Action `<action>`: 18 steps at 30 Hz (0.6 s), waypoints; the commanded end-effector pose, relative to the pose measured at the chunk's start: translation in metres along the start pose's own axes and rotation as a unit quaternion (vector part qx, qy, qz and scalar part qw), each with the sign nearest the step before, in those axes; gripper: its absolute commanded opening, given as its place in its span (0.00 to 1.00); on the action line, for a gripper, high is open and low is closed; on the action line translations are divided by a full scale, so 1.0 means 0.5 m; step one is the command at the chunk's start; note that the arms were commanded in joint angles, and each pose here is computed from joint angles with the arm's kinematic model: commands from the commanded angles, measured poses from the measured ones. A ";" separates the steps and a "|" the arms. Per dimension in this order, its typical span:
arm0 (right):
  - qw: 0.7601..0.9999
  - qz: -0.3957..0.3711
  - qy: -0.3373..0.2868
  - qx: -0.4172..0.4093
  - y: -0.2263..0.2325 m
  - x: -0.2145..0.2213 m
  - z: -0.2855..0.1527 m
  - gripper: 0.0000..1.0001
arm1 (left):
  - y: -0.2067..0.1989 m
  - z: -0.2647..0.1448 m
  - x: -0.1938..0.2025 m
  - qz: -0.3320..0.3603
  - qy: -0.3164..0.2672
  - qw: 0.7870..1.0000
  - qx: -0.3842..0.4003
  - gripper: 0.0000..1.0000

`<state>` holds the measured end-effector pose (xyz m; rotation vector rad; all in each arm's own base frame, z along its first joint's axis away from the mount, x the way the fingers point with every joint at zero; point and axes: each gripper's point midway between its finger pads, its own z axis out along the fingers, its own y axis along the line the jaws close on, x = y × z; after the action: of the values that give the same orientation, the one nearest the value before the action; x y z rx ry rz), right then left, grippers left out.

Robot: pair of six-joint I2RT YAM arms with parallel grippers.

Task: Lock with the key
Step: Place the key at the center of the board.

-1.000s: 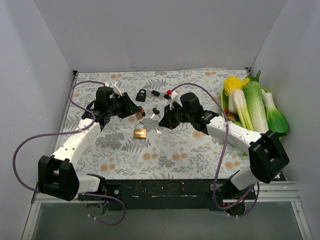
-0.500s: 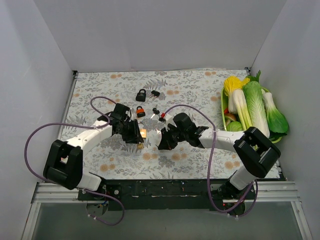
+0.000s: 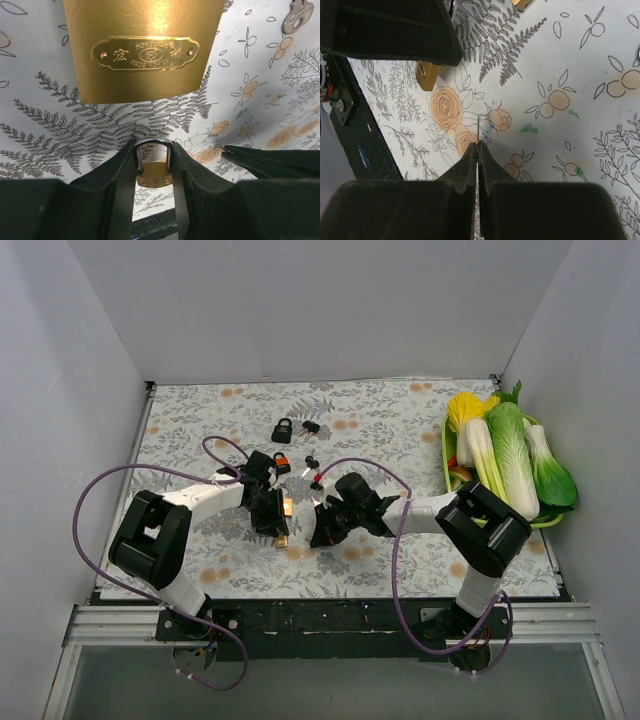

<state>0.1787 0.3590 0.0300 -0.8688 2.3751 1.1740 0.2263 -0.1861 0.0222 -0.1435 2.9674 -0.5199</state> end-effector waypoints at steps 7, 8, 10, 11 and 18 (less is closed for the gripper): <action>1.000 0.002 -0.023 -0.001 0.015 -0.038 0.017 0.06 | 0.000 0.018 0.001 0.006 0.001 1.000 -0.021 0.16; 1.000 0.001 -0.023 0.001 0.015 -0.039 0.018 0.07 | 0.003 0.019 0.003 0.005 0.003 1.000 -0.024 0.17; 1.000 0.002 -0.022 0.002 0.014 -0.040 0.018 0.12 | 0.010 0.021 0.008 0.004 0.005 0.999 -0.032 0.24; 1.000 0.003 -0.020 0.005 0.012 -0.038 0.019 0.14 | 0.011 0.021 0.008 0.002 0.004 0.999 -0.034 0.27; 1.000 0.006 -0.022 0.019 0.009 -0.040 0.011 0.31 | 0.010 0.013 0.008 0.003 0.000 0.999 -0.032 0.45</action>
<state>0.1827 0.3655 0.0283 -0.8208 2.3998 1.1499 0.2290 -0.1963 0.0226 -0.1472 2.9613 -0.5280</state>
